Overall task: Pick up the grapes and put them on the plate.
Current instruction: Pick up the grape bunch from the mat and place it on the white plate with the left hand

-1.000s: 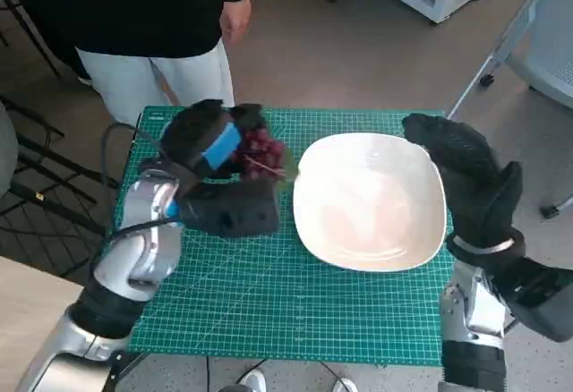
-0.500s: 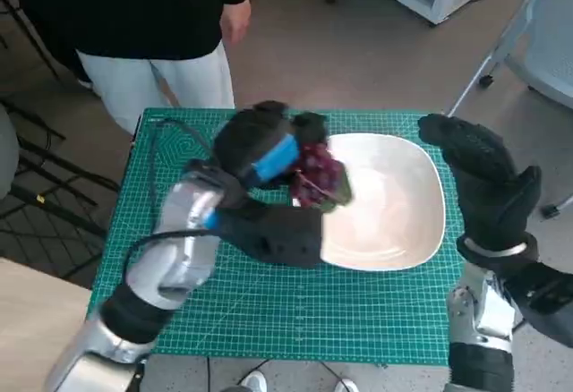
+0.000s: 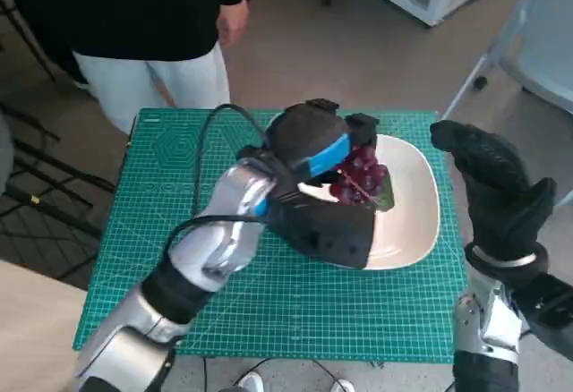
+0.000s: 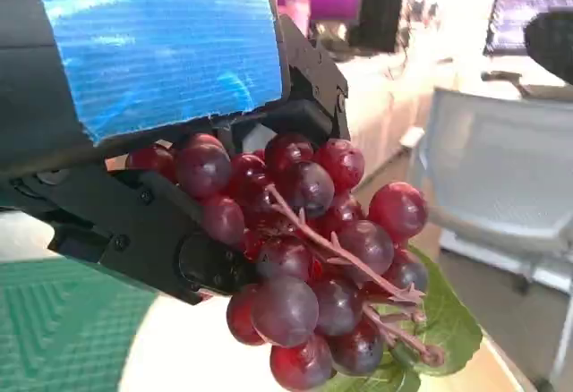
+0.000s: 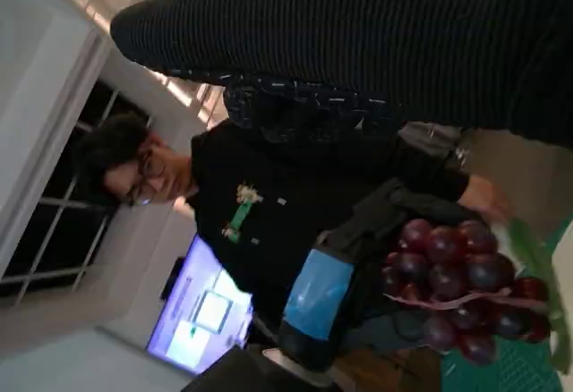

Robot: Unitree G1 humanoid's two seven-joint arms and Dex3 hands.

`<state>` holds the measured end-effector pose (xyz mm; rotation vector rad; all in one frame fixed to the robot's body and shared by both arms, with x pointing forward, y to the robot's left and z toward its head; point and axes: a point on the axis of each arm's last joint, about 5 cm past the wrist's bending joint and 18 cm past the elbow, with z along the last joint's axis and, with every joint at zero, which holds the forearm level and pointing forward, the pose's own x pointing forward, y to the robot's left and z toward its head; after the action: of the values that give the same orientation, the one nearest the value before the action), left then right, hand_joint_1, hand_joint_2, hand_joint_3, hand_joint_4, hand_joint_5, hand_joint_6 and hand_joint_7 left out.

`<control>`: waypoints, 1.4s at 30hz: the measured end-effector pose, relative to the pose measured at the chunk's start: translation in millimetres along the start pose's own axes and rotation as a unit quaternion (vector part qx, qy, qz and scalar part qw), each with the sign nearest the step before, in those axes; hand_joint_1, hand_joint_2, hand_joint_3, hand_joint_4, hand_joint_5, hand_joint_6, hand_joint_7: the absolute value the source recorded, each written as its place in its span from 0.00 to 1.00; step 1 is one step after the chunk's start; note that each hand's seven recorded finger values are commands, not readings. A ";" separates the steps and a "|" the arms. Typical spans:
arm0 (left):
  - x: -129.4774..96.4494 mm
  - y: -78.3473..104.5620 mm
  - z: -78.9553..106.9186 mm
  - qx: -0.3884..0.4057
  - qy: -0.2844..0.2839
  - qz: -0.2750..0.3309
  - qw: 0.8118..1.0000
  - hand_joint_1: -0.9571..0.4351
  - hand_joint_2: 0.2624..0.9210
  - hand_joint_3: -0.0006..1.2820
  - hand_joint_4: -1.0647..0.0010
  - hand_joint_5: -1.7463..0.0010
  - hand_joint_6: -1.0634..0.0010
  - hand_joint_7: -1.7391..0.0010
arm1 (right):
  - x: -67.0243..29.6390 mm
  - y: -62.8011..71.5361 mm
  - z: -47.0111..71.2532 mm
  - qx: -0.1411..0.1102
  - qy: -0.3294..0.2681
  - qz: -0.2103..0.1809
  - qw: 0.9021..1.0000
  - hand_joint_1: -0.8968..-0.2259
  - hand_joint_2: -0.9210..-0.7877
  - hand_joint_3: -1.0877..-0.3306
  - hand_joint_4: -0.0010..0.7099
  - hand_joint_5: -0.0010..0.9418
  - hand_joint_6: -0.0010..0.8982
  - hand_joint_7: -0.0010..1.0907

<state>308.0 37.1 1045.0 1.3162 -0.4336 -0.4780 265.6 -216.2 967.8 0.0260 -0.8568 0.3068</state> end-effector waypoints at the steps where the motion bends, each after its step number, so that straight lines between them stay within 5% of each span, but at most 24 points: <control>1: 1.7 -0.7 1.2 0.000 -0.001 -0.004 1.000 0.69 1.00 0.13 0.49 0.16 0.45 0.39 | -0.3 0.1 0.3 -0.001 0.000 -0.001 1.000 0.54 0.00 0.73 0.31 0.01 0.01 0.33; 31: 22.4 -11.8 10.5 -0.009 0.002 -0.046 0.999 0.69 1.00 0.17 0.55 0.13 0.51 0.34 | -3.0 3.1 2.4 -0.011 0.003 -0.016 1.000 0.54 0.00 0.72 0.30 0.00 0.02 0.33; 33: 22.8 -12.7 10.2 -0.020 0.001 -0.049 0.999 0.75 1.00 0.17 0.54 0.16 0.57 0.42 | -3.0 3.2 2.4 -0.011 0.003 -0.016 1.000 0.55 0.00 0.72 0.30 0.00 0.02 0.33; 35: 23.4 -13.3 9.9 -0.035 0.000 -0.056 0.998 0.84 1.00 0.17 0.52 0.18 0.64 0.63 | -3.0 3.3 2.3 -0.011 0.003 -0.015 1.000 0.55 0.00 0.72 0.30 0.00 0.02 0.33; 38: 24.2 -14.0 9.0 -0.061 -0.001 -0.075 0.995 0.74 0.97 0.12 0.60 0.45 0.72 0.86 | -2.9 3.4 2.3 -0.010 0.003 -0.015 1.000 0.55 0.00 0.72 0.30 0.00 0.02 0.33; 42: 25.8 -15.1 6.8 -0.082 0.003 -0.108 0.991 0.49 0.96 0.04 0.85 0.86 0.79 0.97 | -2.8 3.5 2.3 -0.010 0.003 -0.015 1.000 0.55 0.00 0.72 0.30 0.00 0.02 0.33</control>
<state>324.2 14.4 1032.4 1.2103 -0.2407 -0.6759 261.2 -213.9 966.9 0.0193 -0.8517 0.2701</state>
